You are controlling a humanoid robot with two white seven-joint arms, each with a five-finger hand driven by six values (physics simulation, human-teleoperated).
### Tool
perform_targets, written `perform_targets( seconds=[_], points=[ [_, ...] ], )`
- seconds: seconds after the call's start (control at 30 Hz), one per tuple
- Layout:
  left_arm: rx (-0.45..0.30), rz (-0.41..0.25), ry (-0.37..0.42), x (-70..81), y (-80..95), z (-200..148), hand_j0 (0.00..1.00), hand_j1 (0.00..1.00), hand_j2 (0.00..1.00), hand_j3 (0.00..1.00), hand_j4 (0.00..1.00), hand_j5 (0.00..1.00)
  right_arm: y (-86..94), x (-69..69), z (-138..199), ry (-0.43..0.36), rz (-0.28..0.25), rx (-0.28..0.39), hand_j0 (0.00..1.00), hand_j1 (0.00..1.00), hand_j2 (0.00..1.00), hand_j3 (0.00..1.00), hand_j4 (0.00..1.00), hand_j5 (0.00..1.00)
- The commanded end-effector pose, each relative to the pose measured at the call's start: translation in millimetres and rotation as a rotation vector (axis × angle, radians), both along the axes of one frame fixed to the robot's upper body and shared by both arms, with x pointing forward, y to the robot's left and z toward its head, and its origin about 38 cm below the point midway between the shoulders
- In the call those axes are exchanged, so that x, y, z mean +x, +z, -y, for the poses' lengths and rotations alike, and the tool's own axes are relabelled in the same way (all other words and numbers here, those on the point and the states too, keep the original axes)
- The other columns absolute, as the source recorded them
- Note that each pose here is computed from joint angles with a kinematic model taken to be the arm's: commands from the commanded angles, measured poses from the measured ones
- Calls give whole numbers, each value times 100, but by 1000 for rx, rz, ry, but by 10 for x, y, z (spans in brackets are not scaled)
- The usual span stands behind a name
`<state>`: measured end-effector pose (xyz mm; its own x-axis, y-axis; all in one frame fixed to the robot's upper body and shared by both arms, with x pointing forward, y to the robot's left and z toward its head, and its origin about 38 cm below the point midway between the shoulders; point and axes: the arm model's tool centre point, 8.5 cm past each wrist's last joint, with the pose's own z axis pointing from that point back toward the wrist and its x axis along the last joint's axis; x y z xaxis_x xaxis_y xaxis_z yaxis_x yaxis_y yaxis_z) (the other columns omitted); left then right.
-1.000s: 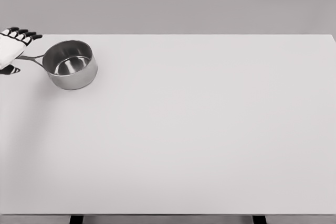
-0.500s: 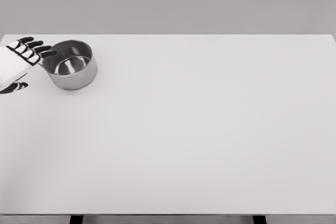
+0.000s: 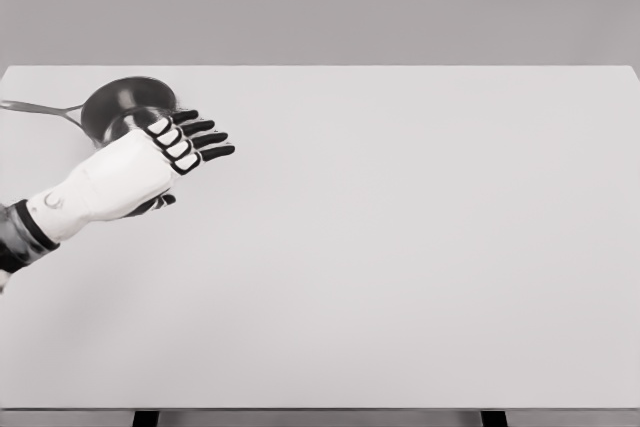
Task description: Rotate pot handle
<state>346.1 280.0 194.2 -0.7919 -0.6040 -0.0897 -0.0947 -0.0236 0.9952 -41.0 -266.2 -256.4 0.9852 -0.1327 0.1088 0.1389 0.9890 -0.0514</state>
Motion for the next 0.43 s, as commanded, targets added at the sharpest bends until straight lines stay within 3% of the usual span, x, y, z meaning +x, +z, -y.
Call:
perform_targets(
  seconds=[0.0,0.4],
  points=[
    [-20,-35,-36,-44,-127,175,100,100,100,100,100,100,0,-1,0,-1,-1,0,100,100,100,100,100,100],
    [-28,-33,-33,-34,-118,188,100,100,100,100,100,100,0,-1,0,-1,-1,0,100,100,100,100,100,100]
  ],
)
